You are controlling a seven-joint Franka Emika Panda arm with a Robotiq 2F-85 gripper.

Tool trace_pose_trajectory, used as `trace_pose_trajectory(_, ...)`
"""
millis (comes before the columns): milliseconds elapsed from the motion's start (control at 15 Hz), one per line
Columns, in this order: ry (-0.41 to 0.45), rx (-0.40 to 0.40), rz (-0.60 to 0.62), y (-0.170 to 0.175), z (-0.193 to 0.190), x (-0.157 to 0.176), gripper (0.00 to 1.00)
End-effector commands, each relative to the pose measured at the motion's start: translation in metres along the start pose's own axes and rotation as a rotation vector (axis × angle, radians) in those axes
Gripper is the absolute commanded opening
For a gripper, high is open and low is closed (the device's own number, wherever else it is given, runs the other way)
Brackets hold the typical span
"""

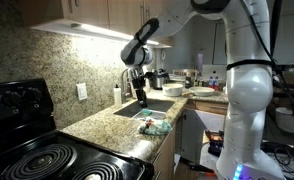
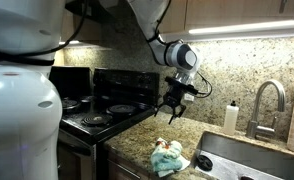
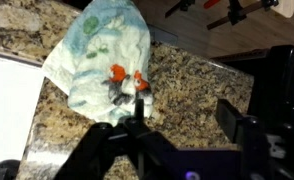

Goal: Wipe the counter with the cloth

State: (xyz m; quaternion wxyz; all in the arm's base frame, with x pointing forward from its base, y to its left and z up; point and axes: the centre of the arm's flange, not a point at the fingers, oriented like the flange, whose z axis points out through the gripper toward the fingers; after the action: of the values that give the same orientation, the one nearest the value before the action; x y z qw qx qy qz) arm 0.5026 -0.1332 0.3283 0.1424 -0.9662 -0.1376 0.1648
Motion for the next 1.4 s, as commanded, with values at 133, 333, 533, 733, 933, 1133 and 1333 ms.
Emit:
trace_pose_trajectory(133,0.226,-0.186,0.088,-0.037,-0.027,-0.040,1.00)
trace_pose_trajectory(333,0.277,-0.253,0.144,-0.049,-0.034,-0.056,1.00)
trace_pose_trajectory(533,0.250,-0.303,0.178,-0.060,-0.037,-0.070,1.00)
trace_pose_trajectory(733,0.189,-0.329,0.205,-0.072,-0.044,-0.080,1.00)
trace_pose_trajectory(933,0.120,-0.329,0.254,-0.080,-0.054,-0.094,1.00)
trace_pose_trajectory(1133,0.084,-0.314,0.288,-0.090,-0.062,-0.111,1.00)
trace_pose_trajectory(1333,0.149,-0.309,0.284,-0.098,-0.072,-0.124,1.00)
